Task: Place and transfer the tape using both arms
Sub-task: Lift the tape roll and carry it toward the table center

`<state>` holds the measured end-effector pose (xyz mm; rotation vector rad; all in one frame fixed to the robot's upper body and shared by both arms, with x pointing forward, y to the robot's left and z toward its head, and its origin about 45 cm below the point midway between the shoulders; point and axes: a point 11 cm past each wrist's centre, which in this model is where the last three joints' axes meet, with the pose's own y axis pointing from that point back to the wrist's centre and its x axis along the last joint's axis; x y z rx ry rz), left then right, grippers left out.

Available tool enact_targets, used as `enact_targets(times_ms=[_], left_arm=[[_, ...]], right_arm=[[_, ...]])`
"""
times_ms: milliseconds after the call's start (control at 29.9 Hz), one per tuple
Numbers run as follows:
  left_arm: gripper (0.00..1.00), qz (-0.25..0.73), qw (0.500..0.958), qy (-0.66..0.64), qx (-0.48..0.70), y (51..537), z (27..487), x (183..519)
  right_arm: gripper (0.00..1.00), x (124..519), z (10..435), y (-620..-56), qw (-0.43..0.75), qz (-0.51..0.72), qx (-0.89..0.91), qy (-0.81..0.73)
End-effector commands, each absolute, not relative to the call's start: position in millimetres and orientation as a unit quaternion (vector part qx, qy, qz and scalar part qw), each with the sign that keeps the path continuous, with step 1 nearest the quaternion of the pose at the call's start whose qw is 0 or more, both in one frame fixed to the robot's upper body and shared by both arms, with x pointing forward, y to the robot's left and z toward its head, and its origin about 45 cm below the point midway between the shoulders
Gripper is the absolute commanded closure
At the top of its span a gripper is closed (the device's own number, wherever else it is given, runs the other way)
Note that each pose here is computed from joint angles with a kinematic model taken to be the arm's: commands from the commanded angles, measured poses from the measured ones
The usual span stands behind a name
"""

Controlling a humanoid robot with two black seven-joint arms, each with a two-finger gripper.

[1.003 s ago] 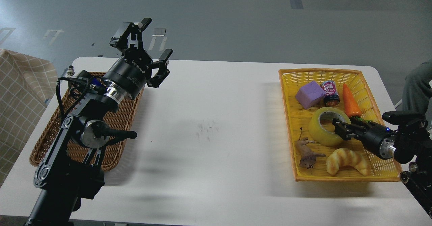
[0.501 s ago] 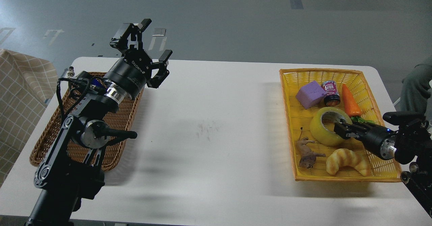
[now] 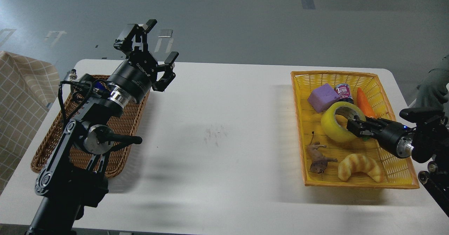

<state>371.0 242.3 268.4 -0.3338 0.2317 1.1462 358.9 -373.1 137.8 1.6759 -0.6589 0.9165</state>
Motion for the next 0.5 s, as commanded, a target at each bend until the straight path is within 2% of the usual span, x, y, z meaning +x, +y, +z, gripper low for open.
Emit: enact_targets(times_ms=[0, 368, 468], left_arm=[[0.01, 0.537, 0.821, 0.11, -0.158, 241, 268, 371], [0.01, 0.542, 0.817, 0.114, -0.16, 244, 262, 367], [0.01, 0.543, 0.816, 0.113, -0.162, 244, 262, 367]], right_arm=[[0.88, 365, 153, -364, 0.517, 0.407, 0.701, -0.274], [0.88, 400, 218, -318, 0.467, 0.471, 0.7, -0.265], [0.88, 413, 231, -284, 0.446, 0.485, 0.711, -0.245]])
